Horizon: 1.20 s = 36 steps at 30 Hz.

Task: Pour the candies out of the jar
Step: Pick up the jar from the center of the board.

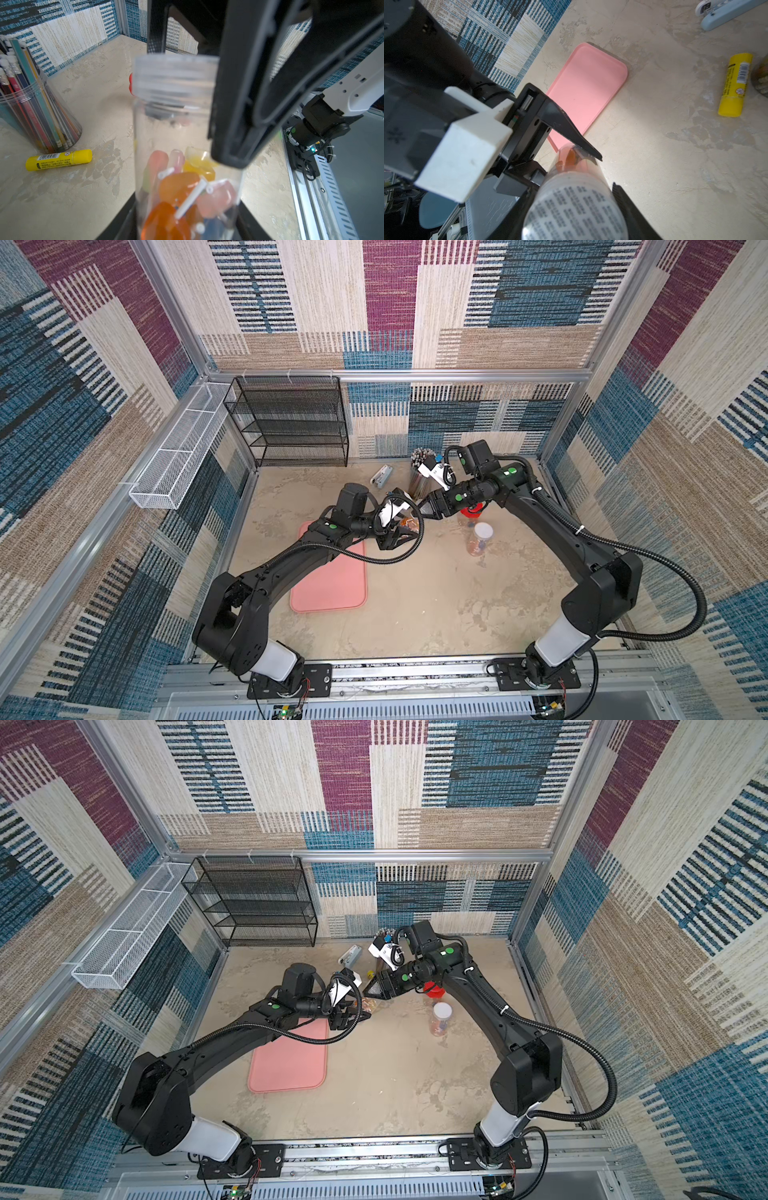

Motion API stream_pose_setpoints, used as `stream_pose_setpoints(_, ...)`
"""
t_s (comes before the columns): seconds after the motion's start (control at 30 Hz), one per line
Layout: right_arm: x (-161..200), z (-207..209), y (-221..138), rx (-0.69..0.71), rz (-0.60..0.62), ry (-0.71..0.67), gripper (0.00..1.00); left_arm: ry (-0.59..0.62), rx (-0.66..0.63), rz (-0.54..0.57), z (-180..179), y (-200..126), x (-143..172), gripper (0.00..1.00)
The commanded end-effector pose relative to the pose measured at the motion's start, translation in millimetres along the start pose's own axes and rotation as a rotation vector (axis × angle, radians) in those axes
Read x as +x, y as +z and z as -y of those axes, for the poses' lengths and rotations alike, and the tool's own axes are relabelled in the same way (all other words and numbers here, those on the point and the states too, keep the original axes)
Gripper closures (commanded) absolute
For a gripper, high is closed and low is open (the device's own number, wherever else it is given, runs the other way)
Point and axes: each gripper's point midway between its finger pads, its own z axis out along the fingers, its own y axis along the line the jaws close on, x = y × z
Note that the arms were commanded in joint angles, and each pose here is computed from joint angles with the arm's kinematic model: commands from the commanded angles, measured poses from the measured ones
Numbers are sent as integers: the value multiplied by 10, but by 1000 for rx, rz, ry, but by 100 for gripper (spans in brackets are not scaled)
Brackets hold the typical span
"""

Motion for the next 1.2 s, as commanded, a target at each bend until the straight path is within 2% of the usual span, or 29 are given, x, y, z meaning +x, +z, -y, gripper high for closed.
stream_pose_setpoints(0.0, 71, -111, -12, -50, -25, 17, 65, 20, -50, 16, -100, -24, -90, 53)
stream_pose_setpoints(0.23, 74, -108, -15, -47, -26, 18, 65, 17, -65, 11, -129, -21, -78, 50)
stream_pose_setpoints(0.37, 48, -107, -24, -41, -18, 17, 59, 7, -67, 11, -140, -12, -75, 52)
stream_pose_setpoints(0.63, -84, -151, -28, -77, 55, 42, 34, -17, -80, 30, -169, -13, -129, 100)
stream_pose_setpoints(0.7, -166, -189, -84, -90, 98, 44, 25, -31, -92, 31, -196, -14, -135, 100)
stream_pose_setpoints(0.8, -229, -140, -151, -89, 154, 79, 18, -40, -100, 36, -218, -10, -155, 100)
stream_pose_setpoints(1.03, -495, 1, -425, 16, 304, 157, 18, -165, -171, 34, -387, -6, -229, 100)
stream_pose_setpoints(1.17, -650, 45, -522, 53, 388, 205, 20, -279, -192, 7, -504, 60, -244, 100)
